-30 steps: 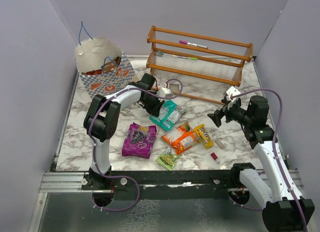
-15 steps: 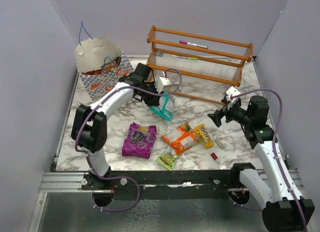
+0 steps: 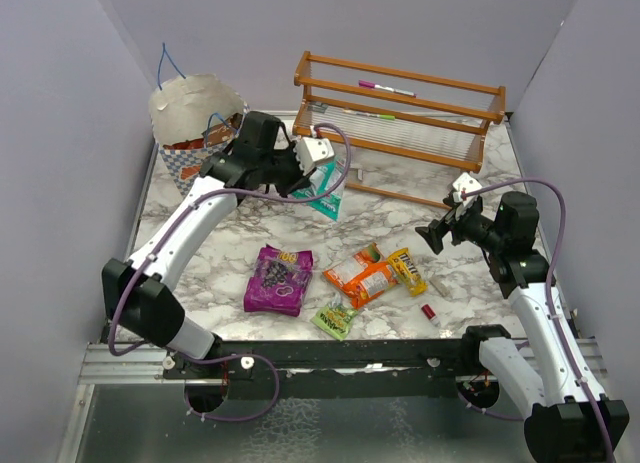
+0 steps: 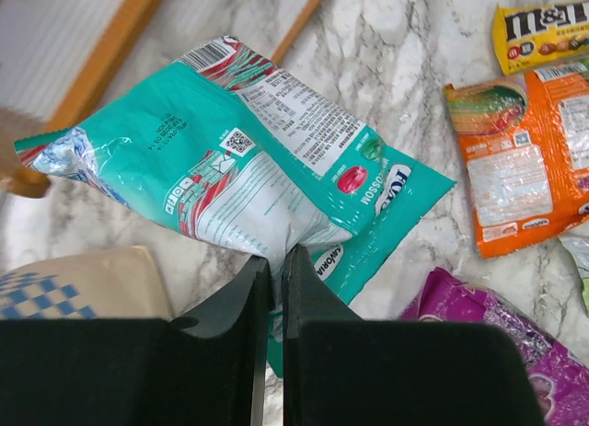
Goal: Place the snacks into the paper bag
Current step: Pick up the snack from the center of the board.
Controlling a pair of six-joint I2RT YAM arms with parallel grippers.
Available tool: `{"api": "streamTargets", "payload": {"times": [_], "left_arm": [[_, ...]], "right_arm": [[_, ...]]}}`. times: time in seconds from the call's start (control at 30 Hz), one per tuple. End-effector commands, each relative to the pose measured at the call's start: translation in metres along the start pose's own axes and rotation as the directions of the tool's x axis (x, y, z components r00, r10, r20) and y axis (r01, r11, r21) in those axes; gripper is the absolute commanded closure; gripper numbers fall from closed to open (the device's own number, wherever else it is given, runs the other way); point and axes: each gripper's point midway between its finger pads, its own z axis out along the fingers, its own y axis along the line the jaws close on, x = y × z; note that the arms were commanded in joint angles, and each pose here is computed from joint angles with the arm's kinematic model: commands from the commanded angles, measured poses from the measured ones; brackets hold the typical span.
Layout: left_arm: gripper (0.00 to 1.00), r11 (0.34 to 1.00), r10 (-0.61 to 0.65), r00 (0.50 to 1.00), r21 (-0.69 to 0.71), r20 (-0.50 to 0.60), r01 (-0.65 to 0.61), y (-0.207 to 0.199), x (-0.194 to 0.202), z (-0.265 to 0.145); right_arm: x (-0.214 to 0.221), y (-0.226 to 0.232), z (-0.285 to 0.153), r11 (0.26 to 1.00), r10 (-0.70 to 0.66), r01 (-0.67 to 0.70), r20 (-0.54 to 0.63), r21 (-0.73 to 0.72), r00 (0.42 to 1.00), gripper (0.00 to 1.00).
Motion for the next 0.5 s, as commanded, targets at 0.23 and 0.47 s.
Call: {"api": "streamTargets", "payload": {"times": [0.23,0.47], "left_arm": [[1.00,0.905,0.188,0.970,-0.411,0.155,-0.110,0.063,-0.105,-0.100],[1.00,0.804,0.214,0.961,-0.590,0.175,-0.071,0.095,-0.141,-0.147]], "right_arm": [[-0.003,-0.002,-0.003,0.999,-0.030,0.030,0.021,0.012,0.999,0.01],[-0.005,0.000,-0.003,0.999,-0.033,0.033,0.027,0.009,0.999,0.01]]}}
